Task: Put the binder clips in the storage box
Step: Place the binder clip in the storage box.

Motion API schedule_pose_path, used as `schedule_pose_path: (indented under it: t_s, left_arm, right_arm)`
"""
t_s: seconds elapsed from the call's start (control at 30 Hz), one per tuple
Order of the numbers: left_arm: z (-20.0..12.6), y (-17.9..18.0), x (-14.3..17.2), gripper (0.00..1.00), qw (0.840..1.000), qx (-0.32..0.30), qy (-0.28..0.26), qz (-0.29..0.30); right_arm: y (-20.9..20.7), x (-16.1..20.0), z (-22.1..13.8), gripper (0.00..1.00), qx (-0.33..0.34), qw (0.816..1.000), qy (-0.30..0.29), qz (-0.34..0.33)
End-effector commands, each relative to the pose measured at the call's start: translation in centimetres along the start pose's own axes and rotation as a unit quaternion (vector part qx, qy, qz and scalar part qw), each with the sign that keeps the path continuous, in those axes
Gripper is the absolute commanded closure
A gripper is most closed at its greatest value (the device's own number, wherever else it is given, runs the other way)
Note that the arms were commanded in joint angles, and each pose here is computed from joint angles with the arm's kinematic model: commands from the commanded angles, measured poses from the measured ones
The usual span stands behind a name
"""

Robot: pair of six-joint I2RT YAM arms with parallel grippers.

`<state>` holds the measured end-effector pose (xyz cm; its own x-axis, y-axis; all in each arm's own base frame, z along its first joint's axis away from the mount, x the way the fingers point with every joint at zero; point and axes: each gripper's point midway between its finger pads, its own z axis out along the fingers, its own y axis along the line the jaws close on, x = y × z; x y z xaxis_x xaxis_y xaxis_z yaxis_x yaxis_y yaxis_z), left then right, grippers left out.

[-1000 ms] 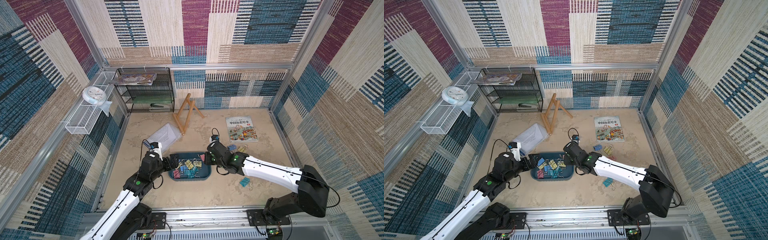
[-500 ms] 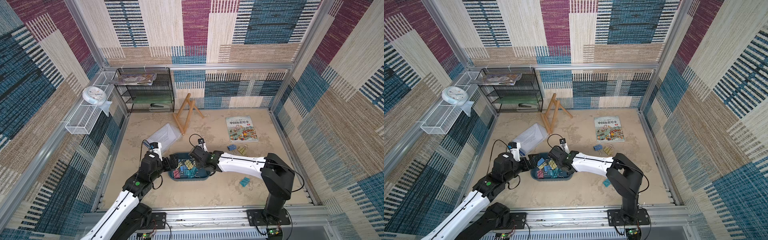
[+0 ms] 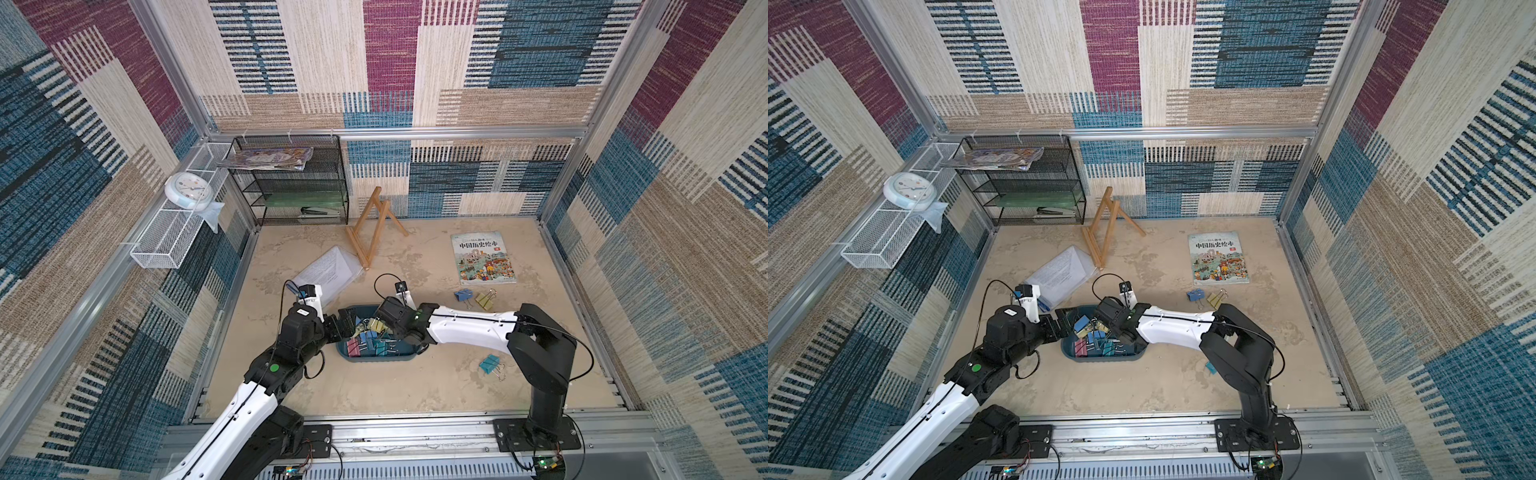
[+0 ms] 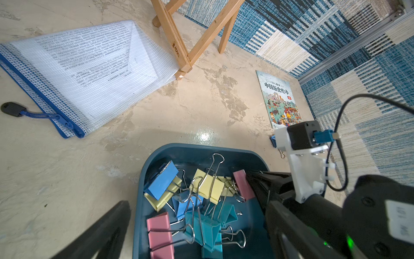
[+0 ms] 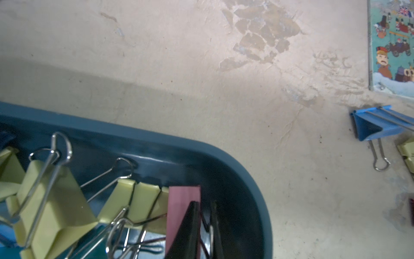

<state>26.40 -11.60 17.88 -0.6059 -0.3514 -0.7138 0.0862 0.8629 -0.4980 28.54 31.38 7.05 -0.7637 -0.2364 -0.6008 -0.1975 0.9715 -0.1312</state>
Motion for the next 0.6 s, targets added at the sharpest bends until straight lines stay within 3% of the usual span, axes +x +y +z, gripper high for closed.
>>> schedule_pose_path:
  t_s: [0.0, 0.27, 0.57]
  left_arm:
    - [0.1, -0.1, -0.1, 0.01, 1.0, 0.003, -0.003, -0.002]
    - [0.0, -0.1, -0.2, 0.01, 1.0, 0.004, -0.003, -0.002]
    - [0.1, -0.2, -0.1, 0.01, 1.0, 0.007, -0.003, -0.004]
  right_arm:
    - [-0.4, -0.7, -1.6, 0.77, -0.009, 1.0, -0.008, 0.009]
    - [-2.5, -4.1, -6.4, 0.74, -0.023, 0.996, -0.066, 0.056]
    - [-10.1, -9.3, -12.0, 0.74, 0.018, 0.982, -0.173, 0.07]
